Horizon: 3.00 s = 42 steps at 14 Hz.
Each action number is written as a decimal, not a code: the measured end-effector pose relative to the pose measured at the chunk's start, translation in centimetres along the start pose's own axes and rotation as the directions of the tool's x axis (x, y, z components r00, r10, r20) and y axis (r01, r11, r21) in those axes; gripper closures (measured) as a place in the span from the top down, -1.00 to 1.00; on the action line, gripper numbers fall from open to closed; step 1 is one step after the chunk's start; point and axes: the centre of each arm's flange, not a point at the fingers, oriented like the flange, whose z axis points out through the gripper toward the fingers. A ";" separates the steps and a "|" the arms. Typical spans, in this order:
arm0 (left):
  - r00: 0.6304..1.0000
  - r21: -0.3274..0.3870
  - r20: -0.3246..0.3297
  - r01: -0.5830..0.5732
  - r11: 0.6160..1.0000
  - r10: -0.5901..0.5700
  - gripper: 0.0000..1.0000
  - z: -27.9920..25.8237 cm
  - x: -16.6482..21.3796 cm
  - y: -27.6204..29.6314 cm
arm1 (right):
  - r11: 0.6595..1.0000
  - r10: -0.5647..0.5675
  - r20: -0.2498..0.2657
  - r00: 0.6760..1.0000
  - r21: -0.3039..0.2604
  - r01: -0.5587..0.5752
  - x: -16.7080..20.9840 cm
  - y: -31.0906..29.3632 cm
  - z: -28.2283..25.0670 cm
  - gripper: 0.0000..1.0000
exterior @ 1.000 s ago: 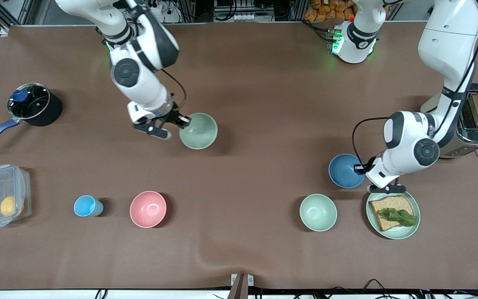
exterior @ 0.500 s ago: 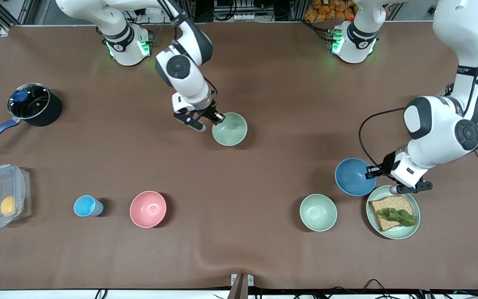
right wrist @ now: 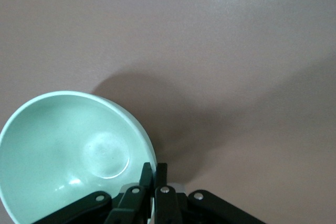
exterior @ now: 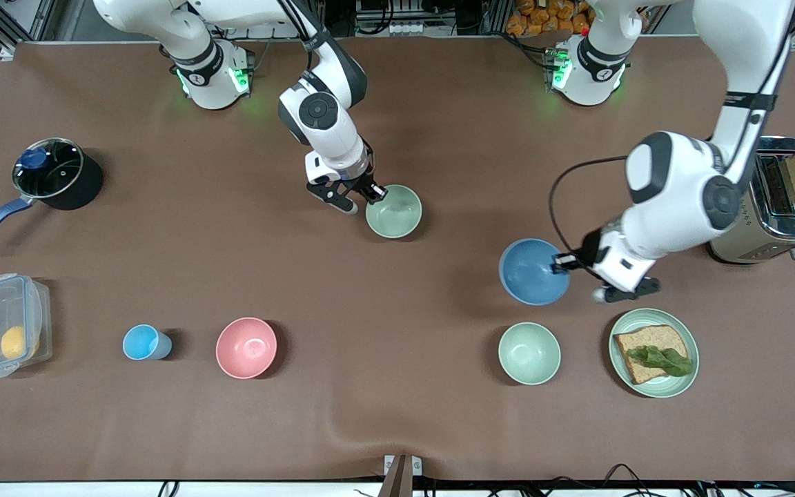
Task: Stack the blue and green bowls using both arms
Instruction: 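Slide the green bowl and blue bowl toward each other at table center, then lower the blue bowl into the green bowl with the left gripper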
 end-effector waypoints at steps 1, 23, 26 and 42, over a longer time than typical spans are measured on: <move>1.000 -0.002 0.011 0.005 1.000 -0.005 -0.88 0.4 -1.0 1.2 | 1.000 0.004 0.000 1.000 -0.002 -0.004 0.0 0.1 0.2 -0.93; 0.997 0.002 0.072 0.006 1.000 -0.007 -0.88 12.7 -21.7 12.2 | 0.884 0.449 0.280 0.848 -0.001 -0.468 12.1 2.0 -0.9 1.00; 0.995 -0.007 0.097 0.004 1.000 -0.003 -0.88 13.9 -21.3 12.8 | 0.845 0.500 0.365 0.786 -0.004 -0.535 11.5 2.5 1.1 1.00; 0.994 0.049 0.111 0.001 0.999 -0.006 -0.88 18.7 -21.7 15.2 | 0.806 0.558 0.357 0.749 -0.019 -0.591 11.0 3.1 4.4 1.00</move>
